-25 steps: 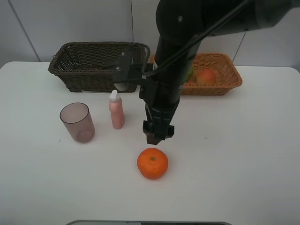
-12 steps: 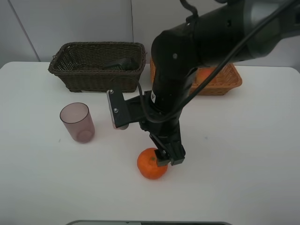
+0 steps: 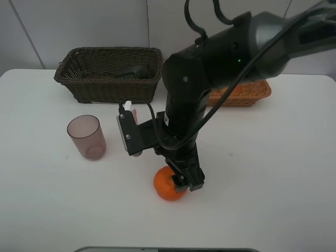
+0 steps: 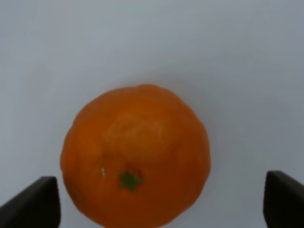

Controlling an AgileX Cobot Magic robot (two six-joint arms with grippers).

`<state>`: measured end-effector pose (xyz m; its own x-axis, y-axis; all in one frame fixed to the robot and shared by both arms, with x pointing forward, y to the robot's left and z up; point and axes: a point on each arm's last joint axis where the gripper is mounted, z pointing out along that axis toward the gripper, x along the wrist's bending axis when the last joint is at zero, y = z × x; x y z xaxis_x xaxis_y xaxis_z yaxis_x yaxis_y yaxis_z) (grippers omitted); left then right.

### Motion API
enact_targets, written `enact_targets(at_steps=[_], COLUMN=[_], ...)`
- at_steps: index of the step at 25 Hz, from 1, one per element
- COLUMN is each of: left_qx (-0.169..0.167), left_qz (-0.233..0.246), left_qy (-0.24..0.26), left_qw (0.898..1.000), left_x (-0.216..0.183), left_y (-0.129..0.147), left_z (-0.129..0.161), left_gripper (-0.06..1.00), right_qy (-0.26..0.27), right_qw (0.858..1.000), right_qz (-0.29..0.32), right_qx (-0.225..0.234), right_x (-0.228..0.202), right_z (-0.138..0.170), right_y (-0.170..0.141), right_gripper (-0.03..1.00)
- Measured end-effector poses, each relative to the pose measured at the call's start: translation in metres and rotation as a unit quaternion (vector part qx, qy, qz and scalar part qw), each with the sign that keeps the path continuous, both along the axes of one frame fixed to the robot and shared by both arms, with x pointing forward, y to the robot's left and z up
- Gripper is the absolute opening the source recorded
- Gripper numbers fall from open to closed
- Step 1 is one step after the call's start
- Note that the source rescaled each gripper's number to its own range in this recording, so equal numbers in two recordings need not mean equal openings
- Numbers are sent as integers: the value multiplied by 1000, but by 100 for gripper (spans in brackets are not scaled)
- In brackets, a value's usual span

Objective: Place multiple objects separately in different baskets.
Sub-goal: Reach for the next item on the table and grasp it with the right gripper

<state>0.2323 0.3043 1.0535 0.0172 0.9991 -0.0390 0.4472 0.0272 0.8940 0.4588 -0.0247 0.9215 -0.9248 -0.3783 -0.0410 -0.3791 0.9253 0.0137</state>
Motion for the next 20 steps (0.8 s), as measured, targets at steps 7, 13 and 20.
enact_targets(at_steps=[7, 13, 20], left_qx=[0, 0, 0], left_qz=[0, 0, 0], left_qy=[0, 0, 0], left_qw=[1000, 1000, 1000], left_x=[0, 0, 0], left_y=[0, 0, 0], left_z=[0, 0, 0], left_gripper=[100, 100, 100], right_qy=[15, 24, 39], right_qw=[1000, 1000, 999], right_qz=[-3, -5, -13], right_qx=[-13, -20, -24], right_x=[0, 0, -2], right_z=[-14, -21, -30], right_y=[1, 1, 2], right_gripper=[91, 91, 91])
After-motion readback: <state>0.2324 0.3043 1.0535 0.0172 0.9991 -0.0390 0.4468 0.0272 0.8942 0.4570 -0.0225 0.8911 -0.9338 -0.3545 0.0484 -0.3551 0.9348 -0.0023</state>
